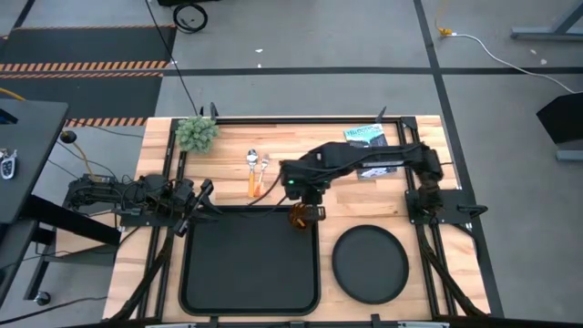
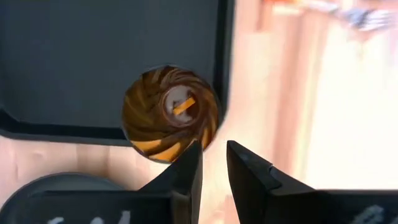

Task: Pick and place plate/cup/fork/spoon on tray
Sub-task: Put the black plate on the black tray

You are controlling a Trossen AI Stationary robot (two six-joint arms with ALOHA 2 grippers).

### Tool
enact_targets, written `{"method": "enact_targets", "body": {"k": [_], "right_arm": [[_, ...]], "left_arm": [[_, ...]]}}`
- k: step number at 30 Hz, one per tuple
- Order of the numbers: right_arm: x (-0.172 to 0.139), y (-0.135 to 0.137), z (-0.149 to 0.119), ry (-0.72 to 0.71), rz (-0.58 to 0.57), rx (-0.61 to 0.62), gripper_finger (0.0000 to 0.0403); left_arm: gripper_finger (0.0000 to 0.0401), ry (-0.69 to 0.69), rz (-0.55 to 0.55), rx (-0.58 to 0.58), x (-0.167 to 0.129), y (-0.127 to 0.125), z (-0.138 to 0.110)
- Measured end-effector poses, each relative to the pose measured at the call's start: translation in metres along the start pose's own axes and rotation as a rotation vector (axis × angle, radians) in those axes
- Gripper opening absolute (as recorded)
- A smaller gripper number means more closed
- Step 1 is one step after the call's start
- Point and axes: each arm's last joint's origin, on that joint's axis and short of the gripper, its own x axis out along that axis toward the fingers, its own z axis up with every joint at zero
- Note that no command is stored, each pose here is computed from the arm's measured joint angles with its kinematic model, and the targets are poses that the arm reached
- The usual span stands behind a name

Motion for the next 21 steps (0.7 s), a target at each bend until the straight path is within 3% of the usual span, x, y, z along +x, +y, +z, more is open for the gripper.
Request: {"method": "enact_targets", "body": {"k": [8,14,21], "right_arm": [[-0.037,0.032,-0.030,-0.203,-0.124,-0.030,0.0080],[-0.027,0.046,-0.073,-0.320,-0.148,-0.008,0.0080],[-0.013,0.055,-0.124,-0.444,-0.077,0.069,0.0080]], "left_arm": [[0.0110,0.000,0.000,0.000,0.000,0.000,0.000],[0.0110,0.000,0.000,0.000,0.000,0.000,0.000],[0.0110,0.000,0.000,0.000,0.000,0.000,0.000]]}}
